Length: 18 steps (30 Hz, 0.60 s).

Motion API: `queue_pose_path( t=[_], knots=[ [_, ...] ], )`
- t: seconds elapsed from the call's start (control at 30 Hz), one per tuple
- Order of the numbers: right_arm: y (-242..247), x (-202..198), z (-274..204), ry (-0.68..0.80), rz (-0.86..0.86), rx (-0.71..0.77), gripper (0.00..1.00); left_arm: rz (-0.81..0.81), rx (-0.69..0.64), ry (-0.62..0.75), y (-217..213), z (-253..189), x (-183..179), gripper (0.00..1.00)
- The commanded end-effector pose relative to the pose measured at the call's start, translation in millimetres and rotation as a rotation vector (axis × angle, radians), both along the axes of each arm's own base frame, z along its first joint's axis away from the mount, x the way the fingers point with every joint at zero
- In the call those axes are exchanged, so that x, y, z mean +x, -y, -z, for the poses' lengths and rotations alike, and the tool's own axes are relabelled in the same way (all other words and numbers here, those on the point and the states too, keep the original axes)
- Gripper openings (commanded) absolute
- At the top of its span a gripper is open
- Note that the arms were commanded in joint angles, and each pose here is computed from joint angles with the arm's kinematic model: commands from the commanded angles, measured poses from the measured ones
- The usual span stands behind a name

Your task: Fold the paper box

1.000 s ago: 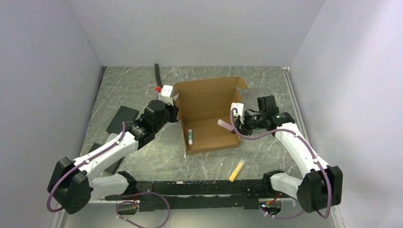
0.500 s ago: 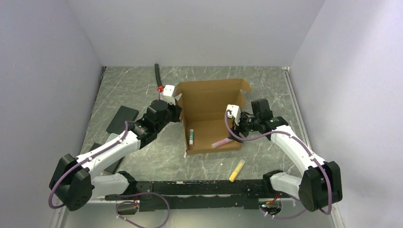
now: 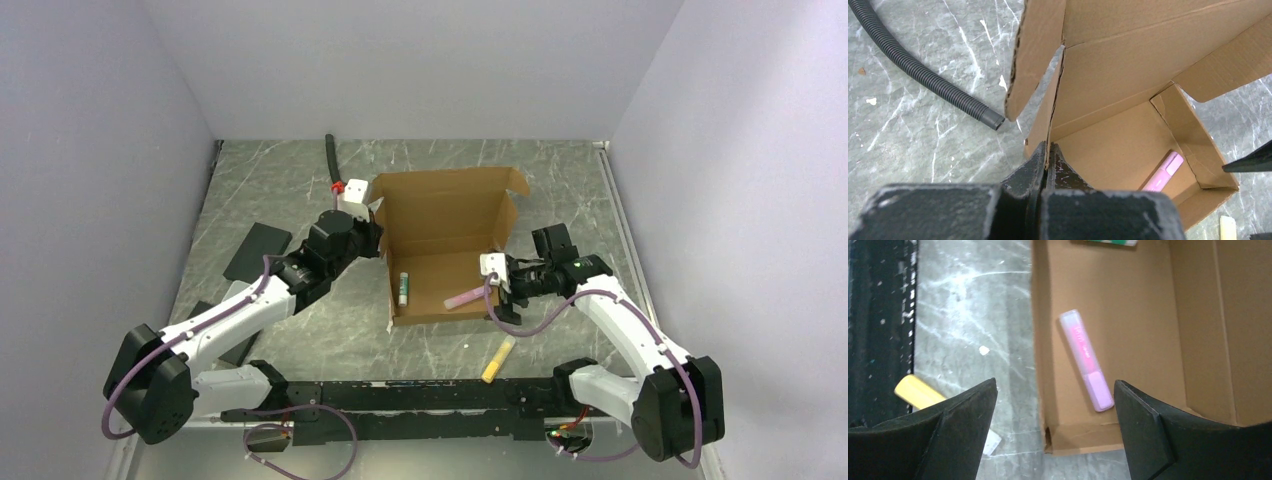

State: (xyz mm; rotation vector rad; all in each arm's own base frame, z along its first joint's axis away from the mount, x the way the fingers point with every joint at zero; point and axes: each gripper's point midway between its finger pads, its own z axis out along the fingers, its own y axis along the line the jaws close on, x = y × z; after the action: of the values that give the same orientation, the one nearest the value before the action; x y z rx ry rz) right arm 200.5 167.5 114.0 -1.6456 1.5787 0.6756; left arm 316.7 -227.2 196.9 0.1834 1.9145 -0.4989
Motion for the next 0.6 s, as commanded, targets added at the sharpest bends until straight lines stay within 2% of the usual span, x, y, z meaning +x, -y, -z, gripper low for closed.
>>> queue_pose_path(
  t=[0.0, 0.37, 0.57],
  knots=[
    [-4, -34, -4, 0.056, -0.198, 0.072, 0.92, 0.022, -0.047, -0.004, 6, -12, -8, 0.0],
    [5, -47, 2, 0.067, -0.241, 0.068, 0.99, 0.006, -0.046, -0.005, -1, -10, -12, 0.0],
    [8, -53, -2, 0.049, -0.217, 0.121, 1.0, 0.002, -0.053, -0.006, -2, -11, -13, 0.0]
  ],
)
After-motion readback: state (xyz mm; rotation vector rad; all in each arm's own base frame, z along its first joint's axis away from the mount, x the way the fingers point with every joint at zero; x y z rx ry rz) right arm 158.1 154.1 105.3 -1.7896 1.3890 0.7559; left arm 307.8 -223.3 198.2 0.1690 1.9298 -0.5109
